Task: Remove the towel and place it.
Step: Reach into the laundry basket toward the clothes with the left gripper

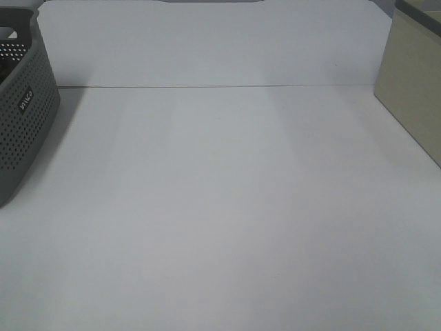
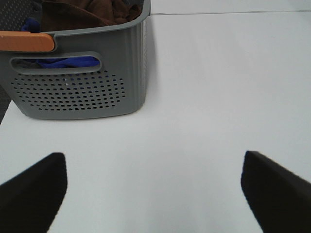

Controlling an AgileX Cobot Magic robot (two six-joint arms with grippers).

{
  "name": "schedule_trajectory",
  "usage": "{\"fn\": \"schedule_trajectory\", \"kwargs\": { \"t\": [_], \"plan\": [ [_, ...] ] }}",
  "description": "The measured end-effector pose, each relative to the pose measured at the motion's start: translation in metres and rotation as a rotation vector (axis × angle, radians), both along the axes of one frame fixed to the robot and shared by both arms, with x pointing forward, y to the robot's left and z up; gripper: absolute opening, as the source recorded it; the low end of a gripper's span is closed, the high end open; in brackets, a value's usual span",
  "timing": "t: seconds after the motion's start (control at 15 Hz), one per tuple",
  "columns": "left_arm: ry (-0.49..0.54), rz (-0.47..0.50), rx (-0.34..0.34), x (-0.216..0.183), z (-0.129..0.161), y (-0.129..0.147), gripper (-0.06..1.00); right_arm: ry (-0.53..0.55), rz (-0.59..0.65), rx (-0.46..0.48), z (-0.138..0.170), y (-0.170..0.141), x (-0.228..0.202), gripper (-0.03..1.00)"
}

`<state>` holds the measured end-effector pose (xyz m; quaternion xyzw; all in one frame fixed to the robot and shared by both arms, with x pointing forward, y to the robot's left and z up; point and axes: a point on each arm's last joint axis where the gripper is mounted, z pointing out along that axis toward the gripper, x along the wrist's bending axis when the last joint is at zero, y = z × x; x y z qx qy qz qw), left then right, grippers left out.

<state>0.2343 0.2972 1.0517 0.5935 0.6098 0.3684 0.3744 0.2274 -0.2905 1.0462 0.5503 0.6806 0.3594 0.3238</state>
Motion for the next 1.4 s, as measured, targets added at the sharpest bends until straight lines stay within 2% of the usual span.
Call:
{"fn": "schedule_trajectory", "kwargs": {
  "t": [0.2,1.4],
  "plan": [
    [0.0,0.001,-0.002,0.0,0.0,0.0,0.98,-0.001,-0.011,-0.017,-0.0002,-0.0017,0.0002,0.98],
    [0.0,0.001,-0.004,0.0,0.0,-0.0001,0.99,-0.001,-0.015,-0.021,-0.0002,-0.0022,0.0002,0.98]
  ]
}}
